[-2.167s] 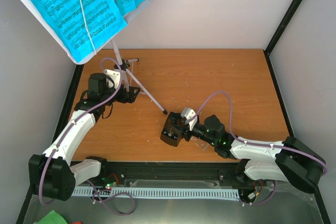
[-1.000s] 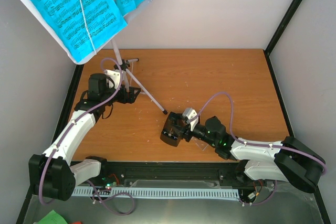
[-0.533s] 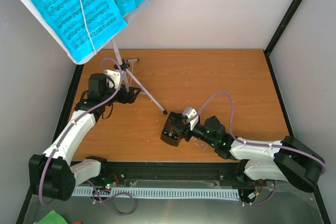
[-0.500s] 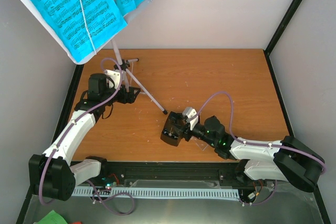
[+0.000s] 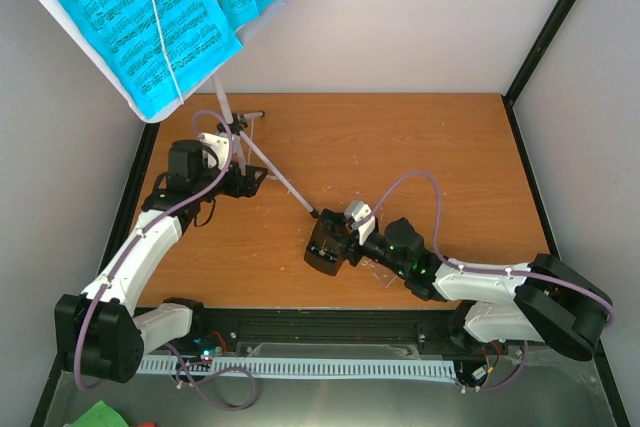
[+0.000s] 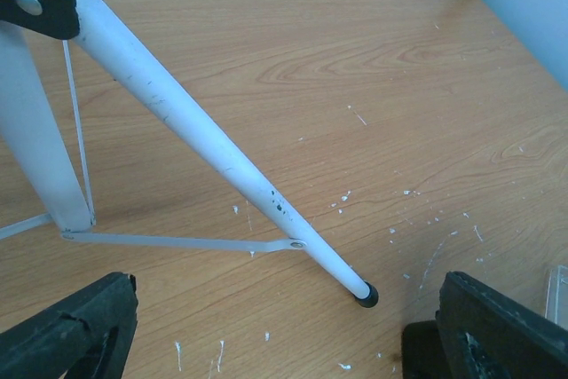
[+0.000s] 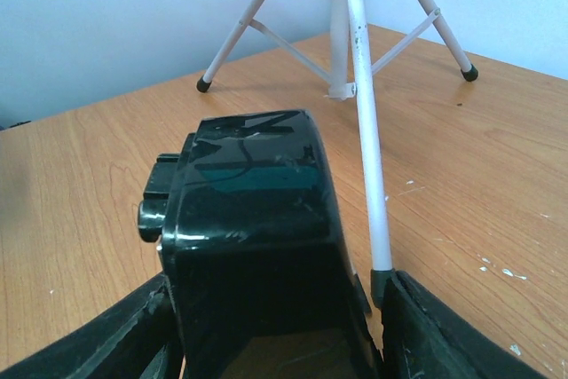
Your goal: Pack up the instrument practice props
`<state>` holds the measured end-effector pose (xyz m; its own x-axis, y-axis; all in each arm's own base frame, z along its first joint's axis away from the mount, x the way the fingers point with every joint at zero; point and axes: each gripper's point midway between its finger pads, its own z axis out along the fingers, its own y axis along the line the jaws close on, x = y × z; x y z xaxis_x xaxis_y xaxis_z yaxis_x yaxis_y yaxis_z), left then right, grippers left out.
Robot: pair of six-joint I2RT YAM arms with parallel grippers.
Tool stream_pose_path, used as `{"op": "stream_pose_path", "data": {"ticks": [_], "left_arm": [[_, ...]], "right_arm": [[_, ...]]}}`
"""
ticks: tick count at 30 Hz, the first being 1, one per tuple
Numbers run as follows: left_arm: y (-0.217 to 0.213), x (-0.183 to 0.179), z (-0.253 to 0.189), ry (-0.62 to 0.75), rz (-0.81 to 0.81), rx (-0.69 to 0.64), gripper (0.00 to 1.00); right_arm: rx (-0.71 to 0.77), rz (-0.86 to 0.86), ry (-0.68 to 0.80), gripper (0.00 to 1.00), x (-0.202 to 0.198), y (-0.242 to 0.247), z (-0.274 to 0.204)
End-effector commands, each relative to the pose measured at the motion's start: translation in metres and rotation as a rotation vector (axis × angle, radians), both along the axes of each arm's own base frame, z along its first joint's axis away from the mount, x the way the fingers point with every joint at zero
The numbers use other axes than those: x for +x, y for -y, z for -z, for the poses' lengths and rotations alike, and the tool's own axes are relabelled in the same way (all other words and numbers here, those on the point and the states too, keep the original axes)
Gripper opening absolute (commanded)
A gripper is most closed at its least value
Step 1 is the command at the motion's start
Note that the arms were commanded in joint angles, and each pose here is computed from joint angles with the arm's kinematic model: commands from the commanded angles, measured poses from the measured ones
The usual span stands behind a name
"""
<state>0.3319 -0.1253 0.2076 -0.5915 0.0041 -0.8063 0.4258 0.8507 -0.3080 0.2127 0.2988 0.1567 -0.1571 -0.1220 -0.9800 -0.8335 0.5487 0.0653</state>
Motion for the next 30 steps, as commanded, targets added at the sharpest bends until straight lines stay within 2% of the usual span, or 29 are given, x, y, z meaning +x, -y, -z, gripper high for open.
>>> {"op": "stream_pose_path", "data": {"ticks": [1, 17, 20, 23, 27, 30], "left_arm": [[0.002, 0.001, -0.012, 0.036, 0.01, -0.017, 0.93], [0.002, 0.0, -0.012, 0.038, 0.012, -0.017, 0.92], [0.003, 0.0, -0.013, 0.04, 0.019, -0.019, 0.92], [0.006, -0.002, -0.018, 0.059, 0.044, -0.028, 0.91], [0.02, -0.015, -0.033, 0.125, 0.142, -0.072, 0.89], [0.035, -0.031, -0.043, 0.177, 0.233, -0.099, 0.87]], "right_arm": [[-0.026, 0.022, -0.033, 0.58, 0.005, 0.0, 0.008], [-0.032, 0.042, -0.076, 0.61, 0.014, -0.002, 0.006], [-0.032, 0.04, -0.078, 0.64, 0.014, -0.003, 0.006], [-0.025, 0.027, -0.071, 0.72, 0.012, -0.003, 0.001], [-0.002, 0.008, -0.026, 0.95, 0.003, 0.004, -0.022], [0.023, 0.006, 0.022, 1.0, -0.002, 0.014, -0.047]]}}
